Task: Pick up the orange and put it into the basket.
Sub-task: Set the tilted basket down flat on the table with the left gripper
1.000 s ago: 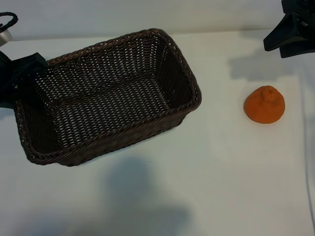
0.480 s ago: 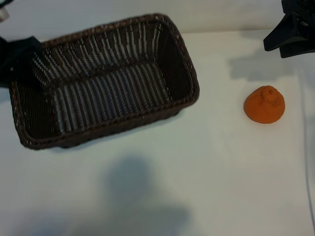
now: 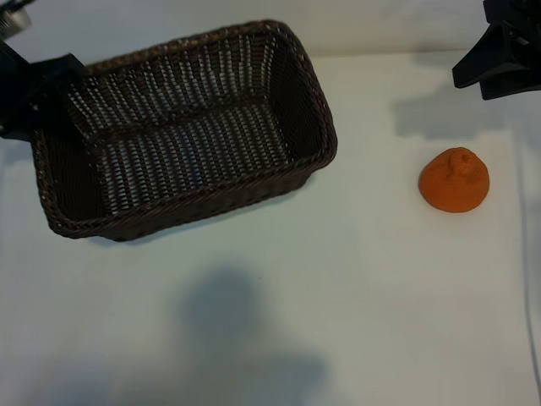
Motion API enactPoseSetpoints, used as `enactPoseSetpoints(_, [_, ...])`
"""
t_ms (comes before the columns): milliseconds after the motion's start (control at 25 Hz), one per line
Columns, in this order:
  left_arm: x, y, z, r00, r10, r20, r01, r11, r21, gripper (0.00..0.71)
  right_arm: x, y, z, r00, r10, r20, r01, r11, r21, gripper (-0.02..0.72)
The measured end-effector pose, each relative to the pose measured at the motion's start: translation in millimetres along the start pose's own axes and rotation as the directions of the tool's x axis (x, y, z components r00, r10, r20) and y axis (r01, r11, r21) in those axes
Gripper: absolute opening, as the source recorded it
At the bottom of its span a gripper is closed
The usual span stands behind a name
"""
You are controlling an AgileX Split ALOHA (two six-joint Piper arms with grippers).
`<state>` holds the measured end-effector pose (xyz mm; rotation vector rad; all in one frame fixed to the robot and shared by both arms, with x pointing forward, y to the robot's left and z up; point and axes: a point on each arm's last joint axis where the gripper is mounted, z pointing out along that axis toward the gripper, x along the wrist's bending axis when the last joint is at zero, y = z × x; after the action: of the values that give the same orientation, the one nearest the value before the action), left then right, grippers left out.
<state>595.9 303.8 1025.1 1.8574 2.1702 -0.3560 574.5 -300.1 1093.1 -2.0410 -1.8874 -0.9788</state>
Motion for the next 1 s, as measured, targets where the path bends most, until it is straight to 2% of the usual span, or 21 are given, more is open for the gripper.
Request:
enactPoseSetpoints(120, [-3.5, 4, 15, 1.000, 0.017, -0.003, -0.017, 0.999, 0.041, 0.187, 0, 0, 0, 1.000, 0.000, 0.000, 0.000, 1.000, 0.000, 0.422])
enactPoseSetpoints(240, [-17.1, 11, 29, 0.997, 0.072, -0.007, -0.071, 0.995, 0.069, 0.186, 0, 0, 0, 1.000, 0.000, 0.000, 0.000, 1.000, 0.000, 0.422])
enactPoseSetpoints(520, [-66.3, 30, 36, 0.986, 0.168, -0.001, -0.168, 0.985, 0.027, 0.186, 0, 0, 0, 1.000, 0.000, 0.000, 0.000, 1.000, 0.000, 0.422])
enactPoseSetpoints(720, [-93.0, 37, 44, 0.978, 0.210, 0.005, -0.210, 0.978, 0.013, 0.186, 0, 0, 0, 1.000, 0.000, 0.000, 0.000, 1.000, 0.000, 0.422])
enactPoseSetpoints(1000, [-107.6, 38, 66, 0.973, 0.232, 0.005, -0.232, 0.971, 0.055, 0.186, 0, 0, 0, 1.000, 0.000, -0.001, 0.000, 1.000, 0.000, 0.422])
